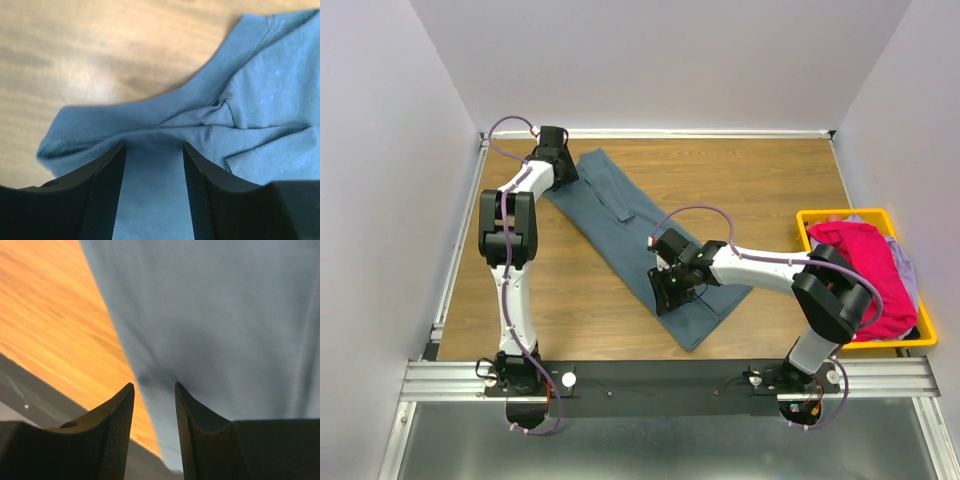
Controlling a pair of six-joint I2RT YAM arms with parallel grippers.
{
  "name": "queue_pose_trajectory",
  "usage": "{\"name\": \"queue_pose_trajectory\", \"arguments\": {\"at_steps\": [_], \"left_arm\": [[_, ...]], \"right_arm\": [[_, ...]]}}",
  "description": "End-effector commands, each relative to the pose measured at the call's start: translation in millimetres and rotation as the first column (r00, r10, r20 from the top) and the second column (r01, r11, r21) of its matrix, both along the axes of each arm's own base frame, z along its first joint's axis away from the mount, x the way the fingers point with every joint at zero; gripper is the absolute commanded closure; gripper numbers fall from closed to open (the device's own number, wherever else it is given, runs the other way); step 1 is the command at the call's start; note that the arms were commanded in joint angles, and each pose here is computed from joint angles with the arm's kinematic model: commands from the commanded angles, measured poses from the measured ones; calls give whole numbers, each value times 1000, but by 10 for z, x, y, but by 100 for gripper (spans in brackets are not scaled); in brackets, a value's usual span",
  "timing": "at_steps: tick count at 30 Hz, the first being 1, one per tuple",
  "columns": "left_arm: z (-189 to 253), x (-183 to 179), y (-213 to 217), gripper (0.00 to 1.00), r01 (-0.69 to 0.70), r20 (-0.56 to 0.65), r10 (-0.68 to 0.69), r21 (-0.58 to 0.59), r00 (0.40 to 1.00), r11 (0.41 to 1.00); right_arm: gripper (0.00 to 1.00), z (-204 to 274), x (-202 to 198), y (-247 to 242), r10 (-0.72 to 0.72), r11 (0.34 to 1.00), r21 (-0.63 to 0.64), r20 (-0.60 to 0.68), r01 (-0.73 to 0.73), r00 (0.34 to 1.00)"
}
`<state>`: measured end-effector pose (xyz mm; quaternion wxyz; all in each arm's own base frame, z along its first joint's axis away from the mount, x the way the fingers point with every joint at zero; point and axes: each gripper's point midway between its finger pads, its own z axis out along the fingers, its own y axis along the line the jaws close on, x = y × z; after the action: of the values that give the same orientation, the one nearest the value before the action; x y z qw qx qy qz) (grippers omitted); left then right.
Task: Fold and stack the t-shirts
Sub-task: Fold the tshirt
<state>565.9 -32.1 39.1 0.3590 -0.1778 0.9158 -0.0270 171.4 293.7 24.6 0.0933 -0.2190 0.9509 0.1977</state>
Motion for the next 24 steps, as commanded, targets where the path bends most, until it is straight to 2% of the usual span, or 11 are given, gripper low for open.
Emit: {"name": "queue_pose_trajectory", "arguments": {"at_steps": [1,4,5,6,8,9,11,13,16,24], "left_arm": [[457,154,-3,41,49,108,-50,13,993,999],[612,-18,-92,40,78,164,-70,-39,984,996],[1040,1,-130,40,77,286,-54,-71,957,994],[884,-203,-156,40,79,267,-51,-97,962,992],[1094,-447,-316,40,122,371,-38,-207,928,971],[1158,-551,-466,40,188,400,-69,-268,914,945],[1282,-696,-632,43,265,459,-91,-329,883,907],[1041,-916,-806,44,285,406,-112,-396,907,873],[760,-1076,-882,48,257,342,-114,-410,933,875],[296,-1082,-821,54,165,223,-80,-396,971,903]], "right_arm": [[52,170,104,18,-8,999,-31,19,9,1000],[50,361,269,125,1,1000,2,91,-2,996],[49,397,327,117,-5,1000,-2,119,5,993],[49,428,356,115,2,1000,-2,139,-2,990],[48,478,441,90,0,1000,-6,174,1,985],[48,475,451,86,2,1000,-7,178,-1,984],[47,455,467,62,5,1000,-7,177,-4,984],[46,414,497,32,7,1000,-11,172,-5,985],[46,365,521,-34,16,999,-32,177,-11,984],[46,131,292,-182,79,995,-65,101,-73,992]]}}
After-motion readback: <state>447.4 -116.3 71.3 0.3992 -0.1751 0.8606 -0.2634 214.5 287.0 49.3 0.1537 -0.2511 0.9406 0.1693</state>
